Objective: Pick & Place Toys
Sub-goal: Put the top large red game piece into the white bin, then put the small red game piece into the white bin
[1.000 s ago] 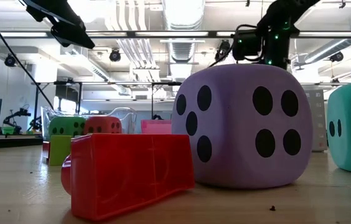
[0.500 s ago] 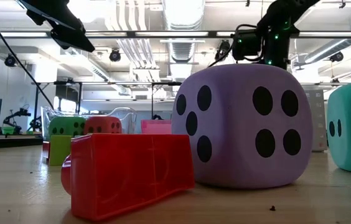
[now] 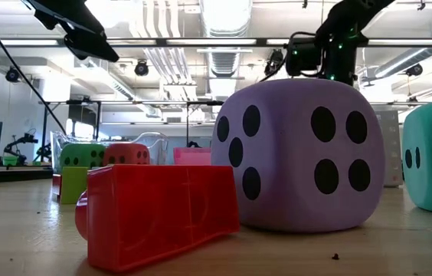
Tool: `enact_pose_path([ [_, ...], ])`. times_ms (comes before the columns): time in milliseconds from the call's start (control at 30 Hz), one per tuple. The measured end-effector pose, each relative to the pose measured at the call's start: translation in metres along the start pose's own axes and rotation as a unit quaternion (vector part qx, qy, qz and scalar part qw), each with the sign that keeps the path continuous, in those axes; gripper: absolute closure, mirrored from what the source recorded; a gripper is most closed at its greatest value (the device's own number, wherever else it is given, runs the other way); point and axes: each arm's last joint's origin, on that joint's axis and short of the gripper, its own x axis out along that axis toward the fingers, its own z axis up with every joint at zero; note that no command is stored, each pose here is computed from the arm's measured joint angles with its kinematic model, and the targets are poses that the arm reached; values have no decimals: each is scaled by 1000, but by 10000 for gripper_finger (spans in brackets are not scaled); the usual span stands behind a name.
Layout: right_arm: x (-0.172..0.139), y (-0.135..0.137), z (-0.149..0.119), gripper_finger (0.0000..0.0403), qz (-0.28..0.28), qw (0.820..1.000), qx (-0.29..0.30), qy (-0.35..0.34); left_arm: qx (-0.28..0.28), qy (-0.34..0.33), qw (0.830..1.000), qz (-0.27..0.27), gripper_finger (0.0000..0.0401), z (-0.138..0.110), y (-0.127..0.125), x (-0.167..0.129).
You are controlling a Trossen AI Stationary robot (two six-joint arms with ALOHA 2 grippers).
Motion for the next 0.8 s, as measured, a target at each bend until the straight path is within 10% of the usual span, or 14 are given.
enact_pose_path([
  [800, -34, 17, -2, 81, -4, 1000, -4, 4, 6, 11, 998, 56, 72, -8, 0, 24],
])
